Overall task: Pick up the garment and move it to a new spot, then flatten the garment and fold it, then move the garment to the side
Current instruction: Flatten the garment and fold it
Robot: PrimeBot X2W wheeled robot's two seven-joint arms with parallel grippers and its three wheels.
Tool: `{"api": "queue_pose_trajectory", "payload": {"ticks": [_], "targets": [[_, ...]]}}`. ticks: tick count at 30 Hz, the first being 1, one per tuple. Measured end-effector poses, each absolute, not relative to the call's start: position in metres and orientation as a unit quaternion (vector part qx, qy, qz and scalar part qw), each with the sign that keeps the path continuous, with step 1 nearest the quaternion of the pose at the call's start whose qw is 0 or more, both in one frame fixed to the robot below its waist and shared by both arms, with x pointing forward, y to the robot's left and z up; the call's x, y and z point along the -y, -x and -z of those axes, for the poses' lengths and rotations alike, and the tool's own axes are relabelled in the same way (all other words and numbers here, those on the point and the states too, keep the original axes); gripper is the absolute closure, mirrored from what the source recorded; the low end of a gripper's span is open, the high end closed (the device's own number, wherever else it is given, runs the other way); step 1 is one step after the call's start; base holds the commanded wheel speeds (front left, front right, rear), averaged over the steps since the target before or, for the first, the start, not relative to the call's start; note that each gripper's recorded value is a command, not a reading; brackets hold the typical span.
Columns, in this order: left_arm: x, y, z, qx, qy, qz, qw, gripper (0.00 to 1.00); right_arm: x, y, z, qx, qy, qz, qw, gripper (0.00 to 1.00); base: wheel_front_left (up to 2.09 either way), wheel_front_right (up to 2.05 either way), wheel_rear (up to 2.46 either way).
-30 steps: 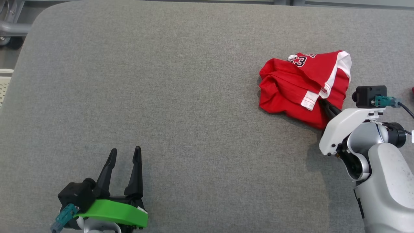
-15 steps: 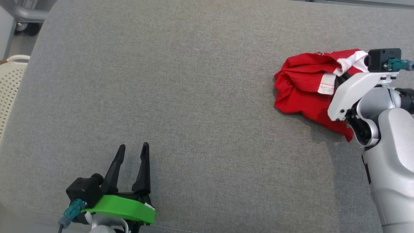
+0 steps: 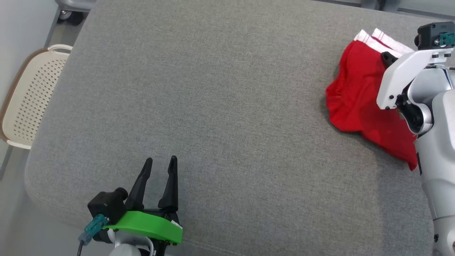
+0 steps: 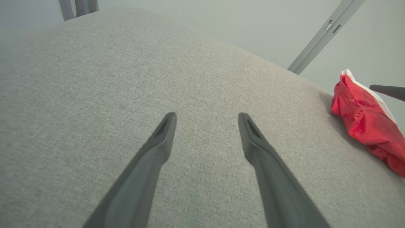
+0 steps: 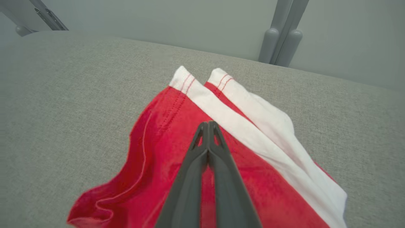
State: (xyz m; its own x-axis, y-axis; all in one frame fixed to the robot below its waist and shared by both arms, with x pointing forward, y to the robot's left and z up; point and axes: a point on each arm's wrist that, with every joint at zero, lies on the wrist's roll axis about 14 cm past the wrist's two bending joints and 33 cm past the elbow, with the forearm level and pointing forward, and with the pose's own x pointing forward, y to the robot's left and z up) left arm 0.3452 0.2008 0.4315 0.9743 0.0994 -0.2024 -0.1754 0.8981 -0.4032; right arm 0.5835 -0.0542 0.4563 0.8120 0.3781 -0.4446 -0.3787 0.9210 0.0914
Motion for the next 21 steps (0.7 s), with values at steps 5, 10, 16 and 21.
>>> {"api": "queue_pose_trajectory", "payload": {"ticks": [5, 10, 16, 21], "targets": [[-0.206, -0.340, -0.441, -0.071, 0.215, -0.079, 0.971, 0.00, 0.040, -0.588, -0.482, -0.208, 0.001, -0.212, 0.955, 1.00, 0.00, 0.00, 0.00], [-0.212, -0.332, -0.445, -0.063, 0.214, -0.087, 0.971, 0.00, 0.030, -0.569, -0.496, -0.185, -0.015, -0.234, 0.954, 0.50, 0.00, 0.00, 0.00], [-0.219, -0.328, -0.451, -0.053, 0.207, -0.091, 0.973, 0.00, 0.066, -0.527, -0.479, -0.204, -0.043, -0.216, 0.954, 0.00, 0.00, 0.00, 0.00], [-0.210, -0.331, -0.454, -0.050, 0.203, -0.072, 0.975, 0.00, 0.112, -0.497, -0.464, -0.236, -0.064, -0.172, 0.954, 0.00, 0.00, 0.00, 0.00]]}}
